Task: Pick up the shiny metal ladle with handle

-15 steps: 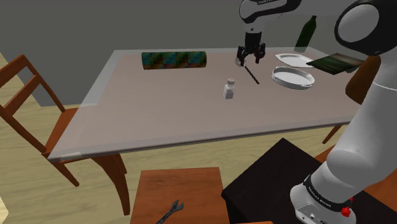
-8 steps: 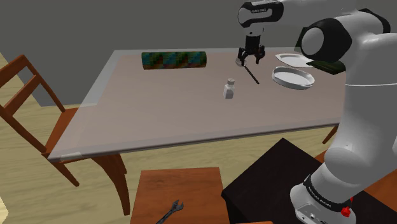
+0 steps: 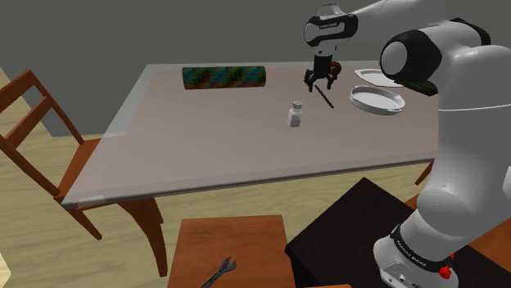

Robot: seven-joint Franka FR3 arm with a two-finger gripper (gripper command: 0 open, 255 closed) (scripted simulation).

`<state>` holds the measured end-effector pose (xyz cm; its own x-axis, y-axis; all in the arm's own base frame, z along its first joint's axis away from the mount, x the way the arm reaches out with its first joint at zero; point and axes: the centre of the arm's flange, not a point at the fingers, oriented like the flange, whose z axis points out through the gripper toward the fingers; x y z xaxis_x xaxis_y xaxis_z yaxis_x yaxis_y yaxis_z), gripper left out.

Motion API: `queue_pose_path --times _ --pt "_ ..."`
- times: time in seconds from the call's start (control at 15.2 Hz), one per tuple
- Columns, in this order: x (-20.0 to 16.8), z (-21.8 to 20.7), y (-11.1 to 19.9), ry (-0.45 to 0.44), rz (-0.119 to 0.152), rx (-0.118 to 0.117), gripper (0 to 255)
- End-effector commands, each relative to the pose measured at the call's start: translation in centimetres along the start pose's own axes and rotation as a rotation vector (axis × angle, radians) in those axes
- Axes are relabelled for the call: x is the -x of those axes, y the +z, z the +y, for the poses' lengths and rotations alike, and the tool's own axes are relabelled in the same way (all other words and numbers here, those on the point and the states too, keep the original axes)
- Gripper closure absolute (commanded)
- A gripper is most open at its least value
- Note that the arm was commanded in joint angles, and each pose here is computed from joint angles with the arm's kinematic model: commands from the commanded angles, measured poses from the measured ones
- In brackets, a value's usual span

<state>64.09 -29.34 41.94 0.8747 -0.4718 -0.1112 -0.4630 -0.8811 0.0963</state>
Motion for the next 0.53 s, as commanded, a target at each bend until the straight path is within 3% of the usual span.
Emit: queue_pose_path --times 0.0,0.07,0.46 --pt "0.01 -0.11 0.43 0.000 0.001 0.000 0" --pt "-0.06 -0.04 0.40 0.000 0.001 0.000 255" --pt "-0.09 -0.04 0.43 0.000 0.001 0.000 255"
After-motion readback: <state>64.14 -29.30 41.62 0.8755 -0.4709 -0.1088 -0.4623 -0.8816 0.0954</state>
